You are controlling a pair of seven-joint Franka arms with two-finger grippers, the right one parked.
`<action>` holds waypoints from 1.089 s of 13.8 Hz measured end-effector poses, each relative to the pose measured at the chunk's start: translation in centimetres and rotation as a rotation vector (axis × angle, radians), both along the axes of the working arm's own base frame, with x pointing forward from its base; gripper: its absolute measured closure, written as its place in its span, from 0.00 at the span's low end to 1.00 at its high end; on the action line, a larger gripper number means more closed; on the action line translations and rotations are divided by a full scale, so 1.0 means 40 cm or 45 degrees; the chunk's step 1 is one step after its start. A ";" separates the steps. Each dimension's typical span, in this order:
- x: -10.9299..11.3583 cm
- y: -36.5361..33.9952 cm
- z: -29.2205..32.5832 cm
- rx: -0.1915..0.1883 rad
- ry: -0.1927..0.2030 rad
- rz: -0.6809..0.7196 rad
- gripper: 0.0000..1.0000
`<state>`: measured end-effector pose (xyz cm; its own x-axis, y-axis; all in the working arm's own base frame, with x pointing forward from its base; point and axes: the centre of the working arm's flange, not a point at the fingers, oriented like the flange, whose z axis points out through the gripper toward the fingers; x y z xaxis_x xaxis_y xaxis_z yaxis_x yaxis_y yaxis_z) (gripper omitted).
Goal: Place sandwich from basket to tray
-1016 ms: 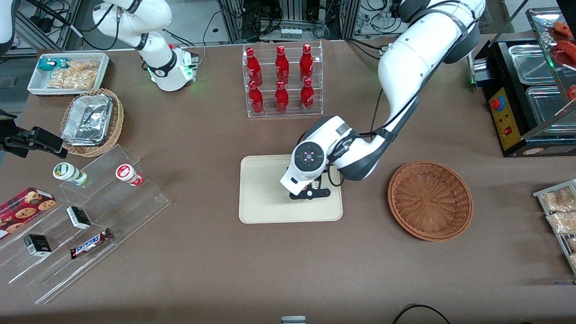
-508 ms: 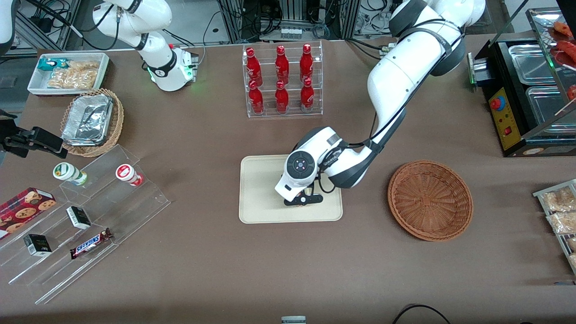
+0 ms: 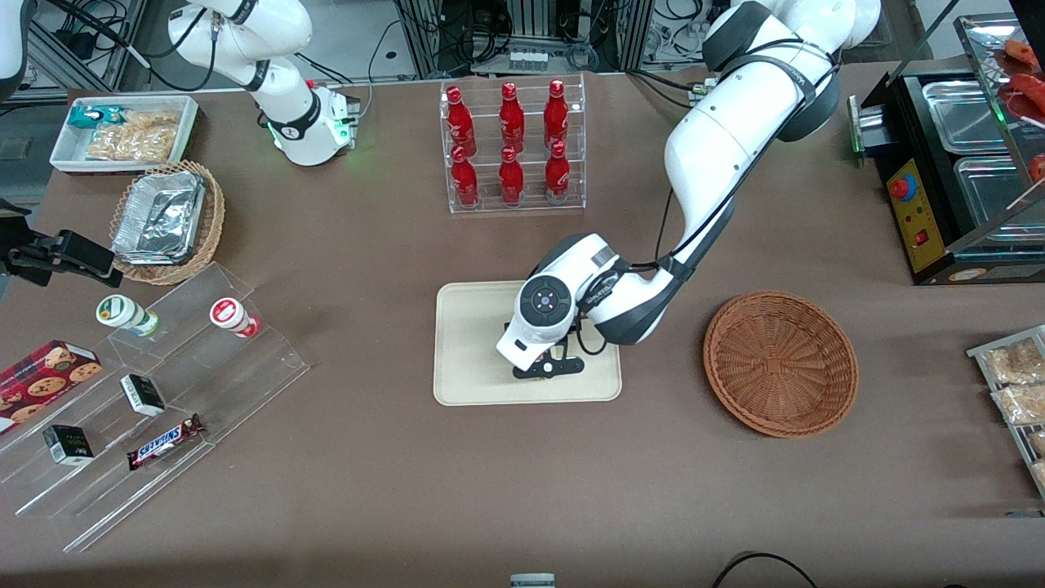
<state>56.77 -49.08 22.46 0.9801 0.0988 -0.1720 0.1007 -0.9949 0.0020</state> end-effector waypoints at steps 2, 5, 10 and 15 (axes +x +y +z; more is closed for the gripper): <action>0.025 0.014 0.029 0.004 -0.033 0.041 0.09; 0.063 0.063 0.151 0.058 -0.073 0.133 0.00; 0.070 0.157 0.354 0.172 -0.066 0.174 0.00; 0.090 0.286 0.557 0.141 -0.057 0.251 0.00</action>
